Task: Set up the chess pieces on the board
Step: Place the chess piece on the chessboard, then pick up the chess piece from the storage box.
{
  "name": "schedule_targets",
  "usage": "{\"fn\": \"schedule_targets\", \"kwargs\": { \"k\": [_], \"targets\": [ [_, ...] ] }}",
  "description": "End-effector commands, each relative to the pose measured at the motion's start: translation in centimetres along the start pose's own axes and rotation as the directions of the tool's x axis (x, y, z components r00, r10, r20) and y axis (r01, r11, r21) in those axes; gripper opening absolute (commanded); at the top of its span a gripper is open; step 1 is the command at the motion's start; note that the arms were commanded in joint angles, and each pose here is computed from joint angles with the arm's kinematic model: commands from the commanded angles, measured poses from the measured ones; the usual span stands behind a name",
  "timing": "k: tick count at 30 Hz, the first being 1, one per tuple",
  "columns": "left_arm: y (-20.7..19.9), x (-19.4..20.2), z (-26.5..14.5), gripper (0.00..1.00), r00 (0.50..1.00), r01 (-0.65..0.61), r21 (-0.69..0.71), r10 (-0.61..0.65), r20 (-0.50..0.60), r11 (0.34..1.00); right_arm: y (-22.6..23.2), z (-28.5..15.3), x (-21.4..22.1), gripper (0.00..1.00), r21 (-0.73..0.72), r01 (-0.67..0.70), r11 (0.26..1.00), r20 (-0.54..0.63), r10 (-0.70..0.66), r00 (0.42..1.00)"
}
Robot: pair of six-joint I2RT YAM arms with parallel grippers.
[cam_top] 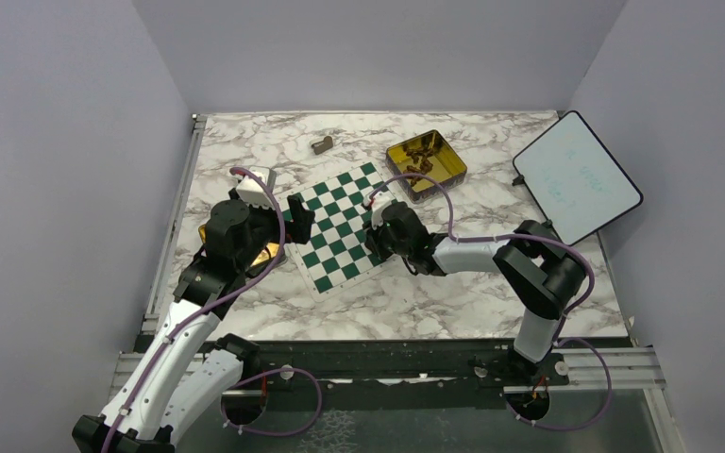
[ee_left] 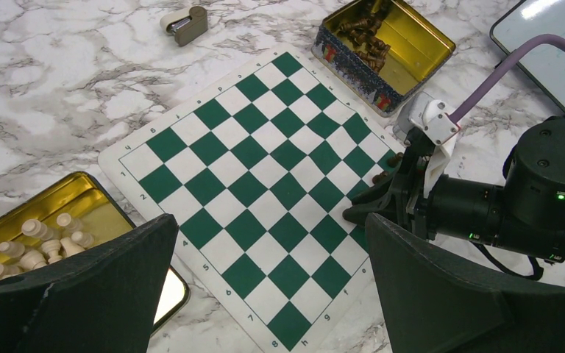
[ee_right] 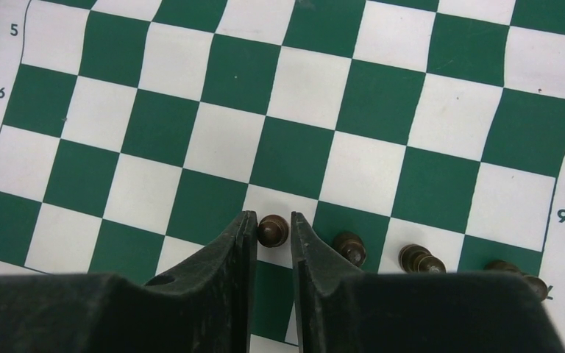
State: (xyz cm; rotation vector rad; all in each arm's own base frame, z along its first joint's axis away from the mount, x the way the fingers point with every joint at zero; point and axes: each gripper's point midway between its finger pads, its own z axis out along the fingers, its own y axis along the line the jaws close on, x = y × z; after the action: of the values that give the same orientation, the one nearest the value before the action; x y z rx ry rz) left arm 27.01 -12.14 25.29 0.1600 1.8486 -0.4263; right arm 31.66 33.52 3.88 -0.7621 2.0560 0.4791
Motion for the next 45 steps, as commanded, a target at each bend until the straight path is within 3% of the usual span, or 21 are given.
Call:
{"fn": "schedule_targets", "kwargs": {
  "k": [1, 9, 17, 25, 34, 39, 45],
  "targets": [
    [0.2, -0.2, -0.1, 0.99, 1.0, -0.011, -0.01, 0.012, 0.012, 1.0, -0.2, 0.0, -0.4, 0.3, 0.025, 0.009, 1.0, 0.015, -0.009, 1.0],
    [0.2, -0.2, -0.1, 0.99, 1.0, -0.011, -0.011, 0.011, 0.013, 1.0, -0.1, -0.7, -3.0, 0.4, 0.029, -0.01, 1.0, 0.062, 0.008, 0.998],
    [0.2, -0.3, -0.2, 0.99, 1.0, -0.012, -0.009, 0.012, 0.016, 1.0, 0.2, -1.3, -5.3, 0.42, 0.023, -0.041, 0.999, 0.106, 0.038, 0.994],
    [0.0, -0.2, -0.2, 0.99, 1.0, -0.011, -0.001, 0.011, 0.016, 1.0, -1.7, -2.8, -11.4, 0.42, 0.112, -0.039, 0.993, 0.182, 0.018, 0.983],
    [-0.1, -0.1, -0.1, 0.99, 1.0, -0.011, 0.007, 0.01, 0.011, 1.0, -11.1, -2.6, -14.5, 0.42, 0.268, -0.126, 0.955, 0.212, 0.069, 0.975],
    [0.0, 0.0, -0.1, 0.99, 1.0, -0.016, 0.0, 0.016, 0.009, 1.0, -17.9, -1.5, -13.2, 0.37, 0.352, -0.208, 0.913, 0.194, 0.146, 0.97],
    [0.0, 0.0, 0.1, 0.99, 1.0, -0.014, -0.001, 0.014, 0.004, 1.0, -24.3, -0.1, -11.7, 0.34, 0.464, -0.209, 0.861, 0.153, 0.154, 0.976]
  ]
}}
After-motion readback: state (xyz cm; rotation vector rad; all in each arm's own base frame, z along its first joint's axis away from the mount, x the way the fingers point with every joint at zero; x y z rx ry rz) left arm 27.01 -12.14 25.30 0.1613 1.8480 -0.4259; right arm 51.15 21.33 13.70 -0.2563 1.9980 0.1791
